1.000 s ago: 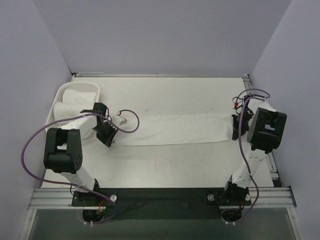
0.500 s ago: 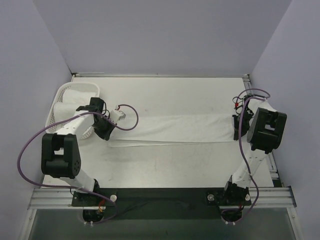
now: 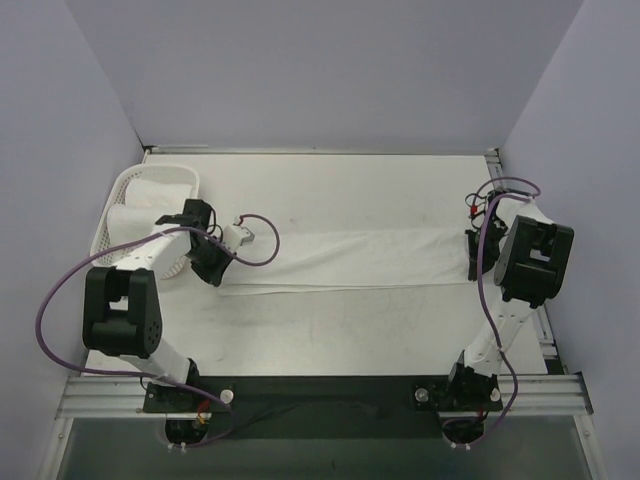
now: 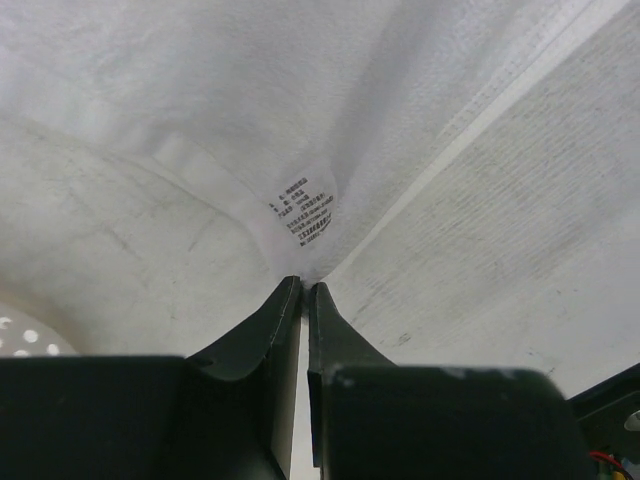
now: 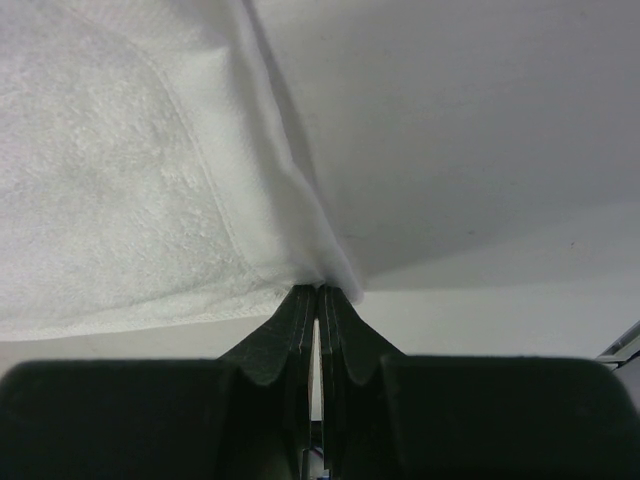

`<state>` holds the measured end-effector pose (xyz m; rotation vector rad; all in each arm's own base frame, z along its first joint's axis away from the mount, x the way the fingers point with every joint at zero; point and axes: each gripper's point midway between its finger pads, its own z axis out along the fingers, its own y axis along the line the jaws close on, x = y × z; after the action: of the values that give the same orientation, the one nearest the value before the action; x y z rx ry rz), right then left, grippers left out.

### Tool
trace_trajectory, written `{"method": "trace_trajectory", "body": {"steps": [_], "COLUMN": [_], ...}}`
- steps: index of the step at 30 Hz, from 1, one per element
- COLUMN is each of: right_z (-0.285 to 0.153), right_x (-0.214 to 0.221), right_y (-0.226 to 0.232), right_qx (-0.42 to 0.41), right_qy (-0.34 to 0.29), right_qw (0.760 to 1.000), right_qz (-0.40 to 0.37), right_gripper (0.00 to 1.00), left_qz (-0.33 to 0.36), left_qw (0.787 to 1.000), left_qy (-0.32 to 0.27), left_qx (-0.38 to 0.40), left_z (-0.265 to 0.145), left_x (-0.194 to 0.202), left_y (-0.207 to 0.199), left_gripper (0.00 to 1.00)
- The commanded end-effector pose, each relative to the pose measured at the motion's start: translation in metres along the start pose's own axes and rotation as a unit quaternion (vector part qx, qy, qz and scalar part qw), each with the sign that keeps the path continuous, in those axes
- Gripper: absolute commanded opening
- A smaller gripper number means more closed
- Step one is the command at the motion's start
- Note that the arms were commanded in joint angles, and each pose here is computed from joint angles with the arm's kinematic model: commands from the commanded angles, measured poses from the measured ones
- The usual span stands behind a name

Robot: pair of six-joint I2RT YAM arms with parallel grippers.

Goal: Roll the towels
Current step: Fold the towel

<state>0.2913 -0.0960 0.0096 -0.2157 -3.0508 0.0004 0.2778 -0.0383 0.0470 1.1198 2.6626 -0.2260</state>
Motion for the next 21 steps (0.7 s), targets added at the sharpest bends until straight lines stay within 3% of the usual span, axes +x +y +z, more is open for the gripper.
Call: {"method": "trace_trajectory", "body": {"steps": [1, 5, 7, 12, 13, 21], "right_z": [-0.004, -0.007, -0.010, -0.020, -0.023, -0.075], "right_x": [-0.003, -0.002, -0.002, -0.003, -0.002, -0.006], "right_y": [-0.014, -0.011, -0.010, -0.006, -0.004, 0.011], "right_qx": [0.029, 0.023, 0.019, 0.006, 0.000, -0.059], "right_qy": [-0.014, -0.016, -0.018, -0.024, -0.023, -0.068], "right_qw": [0.999, 1.000, 1.000, 1.000, 1.000, 0.996], "right_qz": [-0.005, -0.004, -0.005, -0.008, -0.011, -0.019], "right_gripper": [0.00, 0.00, 0.00, 0.00, 0.01, 0.32], "left_qz": [-0.010, -0.014, -0.015, -0.012, -0.011, -0.009], "left_qw": [1.000, 0.999, 0.999, 0.999, 1.000, 0.997], "left_qy": [0.013, 0.033, 0.039, 0.018, 0.001, -0.076], "left_qx": [0.024, 0.032, 0.031, 0.031, 0.026, 0.016], "left_z": [0.013, 0.030, 0.033, 0.014, 0.003, -0.051], "left_x": [0.008, 0.020, 0.023, 0.011, 0.001, -0.045], "left_y": [-0.012, -0.015, -0.015, -0.013, -0.007, 0.000], "left_gripper": [0.15, 0.24, 0.35, 0.51, 0.58, 0.60]}}
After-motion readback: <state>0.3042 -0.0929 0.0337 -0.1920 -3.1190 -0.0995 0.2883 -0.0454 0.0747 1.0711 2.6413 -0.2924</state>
